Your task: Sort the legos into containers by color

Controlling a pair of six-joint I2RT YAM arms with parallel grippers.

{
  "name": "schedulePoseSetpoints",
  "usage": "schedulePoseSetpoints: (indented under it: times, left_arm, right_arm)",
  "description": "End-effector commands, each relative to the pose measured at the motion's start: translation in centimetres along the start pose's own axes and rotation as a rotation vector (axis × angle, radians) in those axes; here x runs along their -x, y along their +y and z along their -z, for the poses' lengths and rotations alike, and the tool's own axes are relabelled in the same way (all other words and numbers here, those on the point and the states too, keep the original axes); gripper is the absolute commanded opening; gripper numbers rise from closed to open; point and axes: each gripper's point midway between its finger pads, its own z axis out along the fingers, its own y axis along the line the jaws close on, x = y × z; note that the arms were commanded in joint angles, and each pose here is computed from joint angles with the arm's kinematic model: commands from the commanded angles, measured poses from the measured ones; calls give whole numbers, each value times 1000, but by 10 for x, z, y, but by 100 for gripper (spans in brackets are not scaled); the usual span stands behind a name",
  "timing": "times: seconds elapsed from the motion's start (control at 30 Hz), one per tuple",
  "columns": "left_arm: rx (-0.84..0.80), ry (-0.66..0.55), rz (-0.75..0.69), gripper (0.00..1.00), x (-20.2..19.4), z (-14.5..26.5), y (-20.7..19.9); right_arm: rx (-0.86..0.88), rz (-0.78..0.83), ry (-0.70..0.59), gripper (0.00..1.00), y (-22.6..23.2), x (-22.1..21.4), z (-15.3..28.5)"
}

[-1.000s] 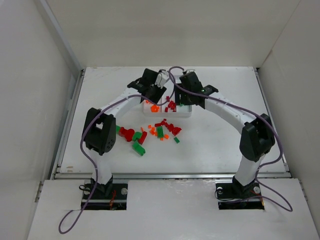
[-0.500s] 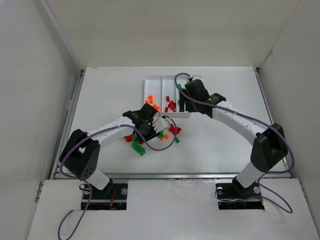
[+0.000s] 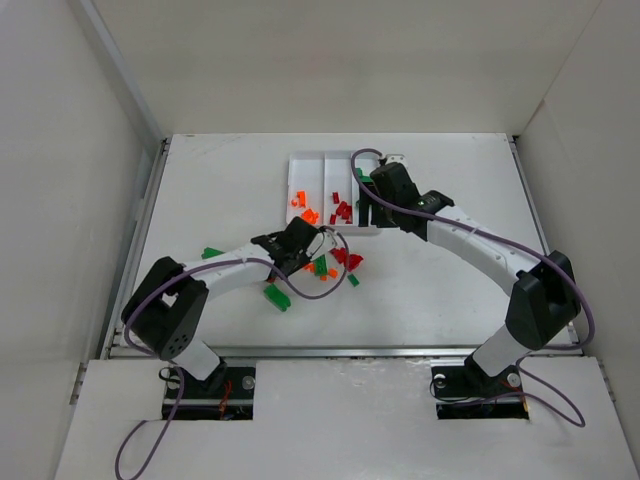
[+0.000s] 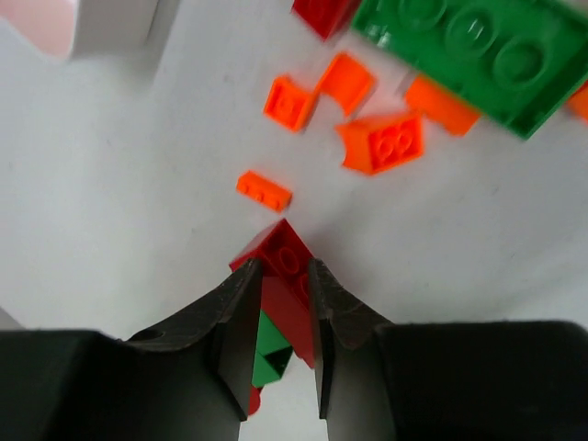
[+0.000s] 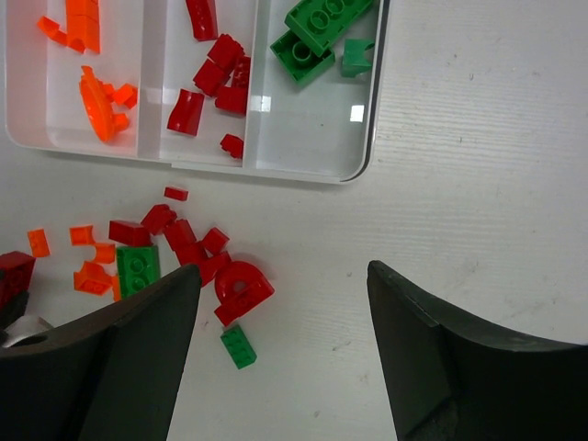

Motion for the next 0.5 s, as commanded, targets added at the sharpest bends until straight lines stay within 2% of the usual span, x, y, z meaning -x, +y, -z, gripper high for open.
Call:
schedulePoseSetpoints:
  times: [0.0,0.13,0.23,0.47]
  left_arm:
    - [-9,168,32,22,-64,4,-11]
    - [12,150,37,22,-66,12,-5]
    - [45,105,72,28,-48,15,5]
    - [-122,11,116,53,-4,4,-11]
  right_arm:
    - [15,-25,-59,78,4,13,9]
    - [26,-27,-61,78,9,17,5]
    - [34,-26,-56,78,12,17,3]
    - [29,-11,-68,78,11,22,5]
